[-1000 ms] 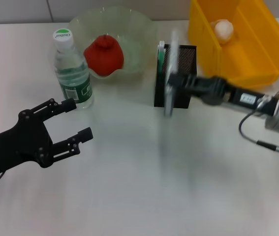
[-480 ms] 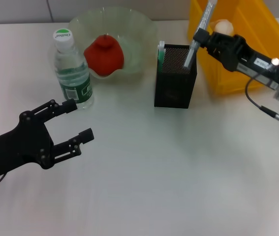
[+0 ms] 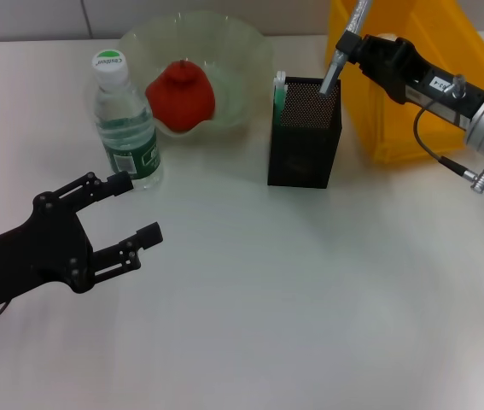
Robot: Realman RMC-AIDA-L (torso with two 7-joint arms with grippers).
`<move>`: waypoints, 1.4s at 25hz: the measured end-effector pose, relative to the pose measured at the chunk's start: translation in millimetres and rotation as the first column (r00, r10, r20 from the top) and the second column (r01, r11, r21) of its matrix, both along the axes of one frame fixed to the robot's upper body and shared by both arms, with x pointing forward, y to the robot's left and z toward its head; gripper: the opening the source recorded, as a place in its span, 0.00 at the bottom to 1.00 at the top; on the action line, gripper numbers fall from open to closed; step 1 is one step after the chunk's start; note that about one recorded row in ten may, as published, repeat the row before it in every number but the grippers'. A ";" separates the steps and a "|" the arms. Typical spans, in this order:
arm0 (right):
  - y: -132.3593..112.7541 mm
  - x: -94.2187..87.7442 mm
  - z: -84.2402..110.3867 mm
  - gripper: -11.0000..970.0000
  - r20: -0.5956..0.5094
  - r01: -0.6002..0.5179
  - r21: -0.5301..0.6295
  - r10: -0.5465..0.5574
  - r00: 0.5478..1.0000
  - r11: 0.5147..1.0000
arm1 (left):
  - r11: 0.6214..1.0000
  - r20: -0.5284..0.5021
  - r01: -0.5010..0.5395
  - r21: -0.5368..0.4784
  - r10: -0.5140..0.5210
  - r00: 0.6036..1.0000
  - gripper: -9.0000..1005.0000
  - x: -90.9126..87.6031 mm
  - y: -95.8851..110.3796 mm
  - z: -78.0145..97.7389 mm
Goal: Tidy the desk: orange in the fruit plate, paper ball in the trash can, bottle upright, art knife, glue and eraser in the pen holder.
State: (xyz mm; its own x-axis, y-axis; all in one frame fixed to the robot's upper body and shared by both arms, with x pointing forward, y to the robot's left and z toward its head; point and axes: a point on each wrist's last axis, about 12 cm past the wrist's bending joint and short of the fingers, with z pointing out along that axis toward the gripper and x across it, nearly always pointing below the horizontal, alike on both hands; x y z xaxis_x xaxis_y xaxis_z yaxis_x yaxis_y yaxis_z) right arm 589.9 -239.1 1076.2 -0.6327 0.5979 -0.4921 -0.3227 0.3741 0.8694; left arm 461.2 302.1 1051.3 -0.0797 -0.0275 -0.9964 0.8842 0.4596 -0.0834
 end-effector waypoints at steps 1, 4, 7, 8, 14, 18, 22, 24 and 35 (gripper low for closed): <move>0.1 0.5 0.3 0.15 0.002 0.001 -0.002 -0.001 1.000 1.000 | 1.000 0.000 0.000 0.000 0.000 1.000 0.78 0.1 0.0 0.0; 0.3 1.3 1.3 0.15 0.026 0.000 -0.024 0.000 1.000 1.000 | 1.000 0.001 -0.001 0.001 0.001 1.000 0.78 0.1 -0.1 -0.1; 2.0 2.1 2.7 0.15 0.112 -0.001 -0.102 0.012 0.994 0.995 | 1.000 0.001 0.000 0.001 0.000 1.000 0.78 0.1 -0.3 -0.2; 2.3 2.2 3.1 0.15 0.144 0.000 -0.131 0.019 0.989 0.991 | 1.000 0.001 0.001 0.000 -0.001 1.000 0.78 0.0 -0.3 -0.1; 7.8 3.9 5.1 0.15 0.330 0.016 -0.322 0.097 0.939 0.947 | 1.000 0.002 0.002 -0.002 -0.002 1.000 0.78 -0.6 0.1 0.2; 9.7 3.1 4.2 0.15 0.436 0.053 -0.437 0.160 0.886 0.898 | 1.000 0.002 0.002 -0.002 -0.002 1.000 0.78 -0.7 0.3 0.3; 8.8 0.6 2.0 0.15 0.507 0.099 -0.516 0.210 0.836 0.851 | 1.000 0.002 0.002 -0.001 -0.002 1.000 0.78 -1.0 0.6 0.2; 8.7 -0.6 1.5 0.15 0.532 0.115 -0.542 0.233 0.814 0.833 | 1.000 0.001 0.001 -0.001 -0.001 1.000 0.78 -1.1 0.7 0.1; 16.5 -2.9 1.0 0.15 0.577 0.125 -0.605 0.324 0.750 0.786 | 1.000 0.002 0.002 -0.002 -0.002 1.000 0.78 -0.8 0.5 0.2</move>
